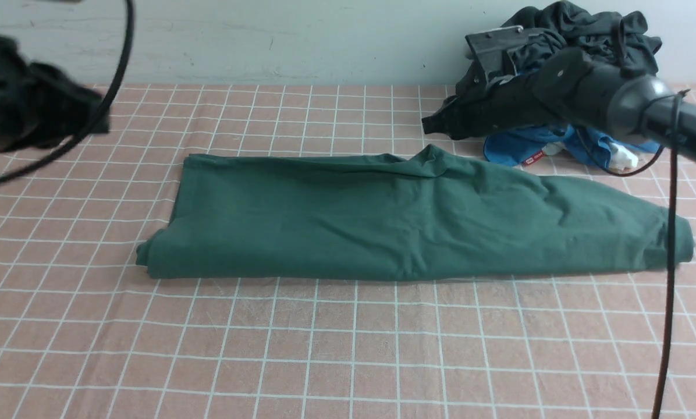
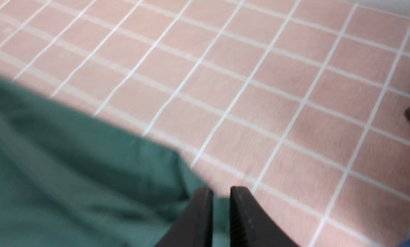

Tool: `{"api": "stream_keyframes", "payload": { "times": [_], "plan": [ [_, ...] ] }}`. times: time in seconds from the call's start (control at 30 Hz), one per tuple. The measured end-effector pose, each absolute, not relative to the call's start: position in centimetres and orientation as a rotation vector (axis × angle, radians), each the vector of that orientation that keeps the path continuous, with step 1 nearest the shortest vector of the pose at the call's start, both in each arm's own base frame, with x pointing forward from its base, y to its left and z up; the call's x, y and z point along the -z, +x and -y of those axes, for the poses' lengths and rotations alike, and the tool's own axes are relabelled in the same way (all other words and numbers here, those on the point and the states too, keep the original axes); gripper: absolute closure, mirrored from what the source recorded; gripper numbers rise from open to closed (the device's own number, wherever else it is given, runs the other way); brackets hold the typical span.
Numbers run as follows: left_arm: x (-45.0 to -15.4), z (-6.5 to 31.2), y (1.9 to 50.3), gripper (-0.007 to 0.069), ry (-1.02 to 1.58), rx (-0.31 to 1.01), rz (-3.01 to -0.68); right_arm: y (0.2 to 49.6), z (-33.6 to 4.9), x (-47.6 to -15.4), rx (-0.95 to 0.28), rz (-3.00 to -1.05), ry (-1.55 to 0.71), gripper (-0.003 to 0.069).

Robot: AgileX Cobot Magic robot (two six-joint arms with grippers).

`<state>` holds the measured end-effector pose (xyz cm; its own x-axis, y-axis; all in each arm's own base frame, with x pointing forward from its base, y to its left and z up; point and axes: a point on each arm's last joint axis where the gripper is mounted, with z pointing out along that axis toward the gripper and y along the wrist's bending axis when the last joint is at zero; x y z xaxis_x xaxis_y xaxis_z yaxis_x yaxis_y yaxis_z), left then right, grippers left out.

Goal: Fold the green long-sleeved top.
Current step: Use both arms to drag the lower edge of the fabric forward and fold it over the upper edge

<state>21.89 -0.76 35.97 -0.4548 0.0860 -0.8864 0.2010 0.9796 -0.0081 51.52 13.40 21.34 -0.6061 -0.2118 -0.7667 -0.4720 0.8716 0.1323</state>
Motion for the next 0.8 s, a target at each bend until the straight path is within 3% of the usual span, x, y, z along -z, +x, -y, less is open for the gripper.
{"api": "stream_keyframes", "payload": {
  "times": [0.1, 0.2, 0.33, 0.43, 0.53, 0.63, 0.7, 0.8],
  "plan": [
    [-34.2, 0.1, 16.8, 0.0629, 0.133, 0.067, -1.958, 49.9, -11.4, -23.9, -0.399, -2.351, -0.556, 0.0488],
    [-32.9, 0.1, 12.7, 0.0629, 0.052, 0.06, -1.829, 49.0, -10.3, -24.5, -0.429, -2.439, -0.599, 0.0471],
    [-31.3, 0.6, 9.4, 0.0629, 0.04, 0.07, -1.748, 48.8, -12.5, -21.2, -0.59, -2.494, -0.689, 0.0558],
    [-30.3, 1.1, 8.9, 0.0629, 0.089, 0.106, -1.833, 49.1, -15.2, -17.4, -0.626, -2.466, -0.811, 0.0641],
    [-29.3, 1.4, 9.0, 0.0629, 0.128, 0.136, -1.929, 49.6, -17.4, -14.2, -0.555, -2.39, -0.904, 0.0667],
    [-28.8, 1.4, 9.3, 0.0629, 0.144, 0.15, -1.985, 50.8, -18.4, -13.9, -0.435, -2.256, -0.862, 0.067],
    [-28.3, 1.5, 9.5, 0.0629, 0.155, 0.162, -2.035, 52.3, -18.4, -14.2, -0.333, -2.142, -0.696, 0.067],
    [-27.9, 1.4, 9.7, 0.0629, 0.173, 0.157, -2.078, 53.4, -17.6, -15.3, -0.298, -2.069, -0.505, 0.0656]
  ]
}}
